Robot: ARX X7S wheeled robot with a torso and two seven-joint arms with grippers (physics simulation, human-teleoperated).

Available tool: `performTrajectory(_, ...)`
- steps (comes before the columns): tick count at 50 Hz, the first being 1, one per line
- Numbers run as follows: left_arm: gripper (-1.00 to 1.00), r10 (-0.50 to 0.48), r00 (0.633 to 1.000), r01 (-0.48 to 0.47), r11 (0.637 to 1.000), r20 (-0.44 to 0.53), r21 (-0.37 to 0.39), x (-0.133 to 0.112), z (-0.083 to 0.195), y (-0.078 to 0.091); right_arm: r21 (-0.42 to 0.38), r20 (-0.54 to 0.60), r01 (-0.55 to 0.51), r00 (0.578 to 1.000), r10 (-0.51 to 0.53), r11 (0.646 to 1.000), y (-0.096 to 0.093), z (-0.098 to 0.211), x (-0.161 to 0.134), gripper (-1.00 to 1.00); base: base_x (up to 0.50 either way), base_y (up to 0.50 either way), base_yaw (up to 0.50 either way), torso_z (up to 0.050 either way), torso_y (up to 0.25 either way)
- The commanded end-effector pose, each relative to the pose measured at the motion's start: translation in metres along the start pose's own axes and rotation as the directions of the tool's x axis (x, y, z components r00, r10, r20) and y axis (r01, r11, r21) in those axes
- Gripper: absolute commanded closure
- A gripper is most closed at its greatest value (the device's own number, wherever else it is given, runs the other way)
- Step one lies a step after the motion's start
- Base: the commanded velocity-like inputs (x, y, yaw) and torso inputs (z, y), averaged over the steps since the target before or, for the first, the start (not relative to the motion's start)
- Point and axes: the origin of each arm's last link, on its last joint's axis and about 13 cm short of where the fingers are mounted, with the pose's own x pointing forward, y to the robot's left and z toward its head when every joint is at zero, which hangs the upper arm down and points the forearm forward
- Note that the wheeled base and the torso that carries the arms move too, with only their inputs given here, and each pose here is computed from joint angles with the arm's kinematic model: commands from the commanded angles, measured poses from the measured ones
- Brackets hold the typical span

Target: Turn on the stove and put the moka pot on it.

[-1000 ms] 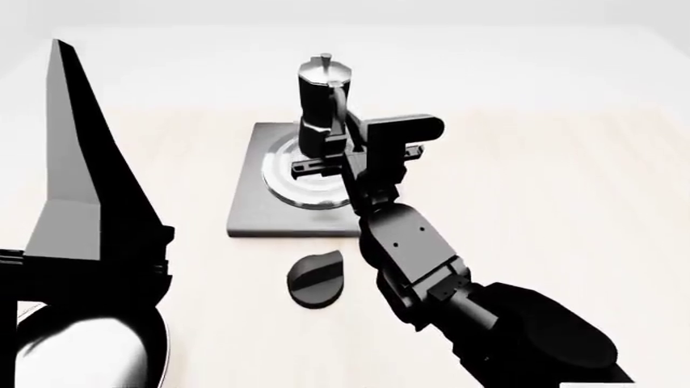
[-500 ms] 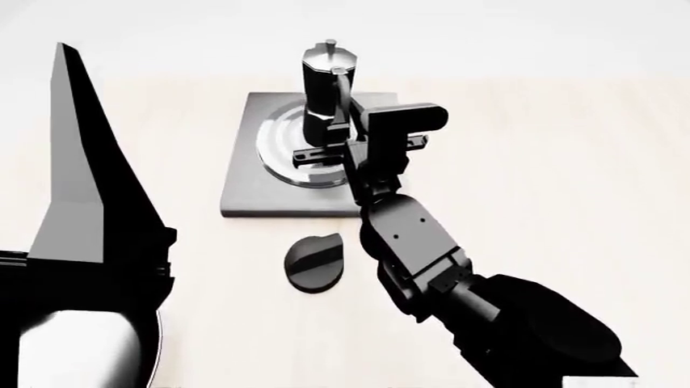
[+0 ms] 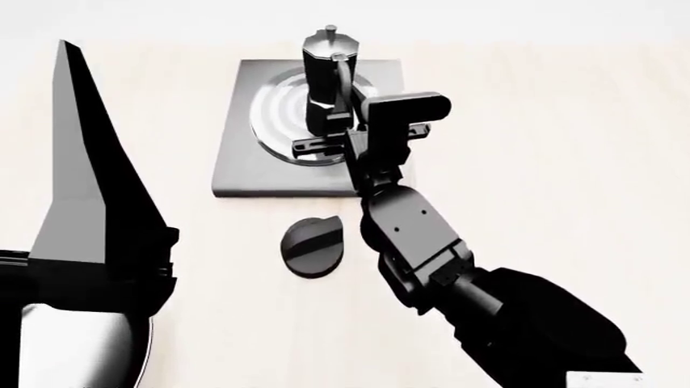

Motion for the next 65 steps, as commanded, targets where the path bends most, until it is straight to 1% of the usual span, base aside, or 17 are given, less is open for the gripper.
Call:
performTrajectory(1,-1.0,-0.002,1.0,0.002,1.0,0.001,-0.002,0.0,0.0,0.0,-0.01,0.002,-0.009,1.0,0.009,1.0,0.001,0.001,0.001,1.0,0.0,0.0,0.0,0.004,-0.105)
performTrajectory(21,-1.0,0.001,1.0,-0.001,1.0,0.006,-0.008,0.0,-0.001,0.0,-0.007,-0.002,-0.009,1.0,0.009,1.0,0.001,0.0,0.0,1.0,0.0,0.0,0.0,0.001,-0.012)
performTrajectory(22,-1.0,0.001,1.0,-0.001,1.0,0.006,-0.008,0.0,0.0,0.0,-0.01,-0.006,-0.007,1.0,0.007,1.0,0.001,0.0,0.0,-1.0,0.0,0.0,0.0,0.0,0.0)
performTrajectory(35,-1.0,0.002,1.0,-0.001,1.0,0.01,-0.011,0.002,0.0,-0.001,-0.003,-0.002,-0.005,1.0,0.005,1.0,0.001,0.001,0.001,-1.0,0.0,0.0,0.0,0.0,0.0)
performTrajectory(48,-1.0,0.003,1.0,-0.003,1.0,0.006,-0.012,0.0,0.0,-0.001,0.017,0.054,-0.028,0.998,0.027,0.999,0.003,0.01,0.006,-1.0,0.0,0.0,0.0,0.0,0.0)
performTrajectory(49,-1.0,0.003,1.0,-0.003,1.0,0.007,-0.011,0.0,0.0,0.0,0.02,0.059,-0.029,0.998,0.028,0.999,0.003,0.007,0.004,-1.0,0.0,0.0,0.0,0.0,0.0)
performTrajectory(53,-1.0,0.002,1.0,-0.002,1.0,0.008,-0.01,0.0,0.0,0.0,0.034,0.081,-0.037,0.996,0.034,0.999,0.004,0.015,0.008,-1.0,0.0,0.0,0.0,0.0,0.0)
performTrajectory(55,-1.0,0.005,1.0,-0.005,1.0,0.008,-0.009,0.001,0.0,0.0,0.026,0.096,-0.045,0.995,0.042,0.999,0.005,0.017,0.009,-1.0,0.0,0.0,0.0,0.0,0.0)
performTrajectory(56,-1.0,0.006,1.0,-0.006,1.0,0.008,-0.009,0.001,0.0,0.0,0.044,0.105,-0.047,0.994,0.042,0.998,0.005,0.019,0.01,-1.0,0.0,0.0,0.0,0.0,0.0)
performTrajectory(60,-1.0,0.005,1.0,-0.005,1.0,0.009,-0.006,0.001,0.001,0.0,0.069,0.155,-0.054,0.987,0.043,0.996,0.007,0.028,0.015,-1.0,0.0,0.0,0.0,0.0,0.0)
performTrajectory(61,-1.0,0.006,1.0,-0.006,1.0,0.01,-0.006,0.002,0.001,0.0,0.085,0.176,-0.055,0.984,0.04,0.995,0.007,0.034,0.015,-1.0,0.0,0.0,0.0,0.0,0.0)
performTrajectory(65,-1.0,0.006,1.0,-0.006,1.0,0.011,-0.004,0.004,0.001,0.001,0.082,0.228,-0.075,0.972,0.055,0.994,0.006,0.056,0.009,-1.0,0.0,0.0,0.0,0.0,0.0)
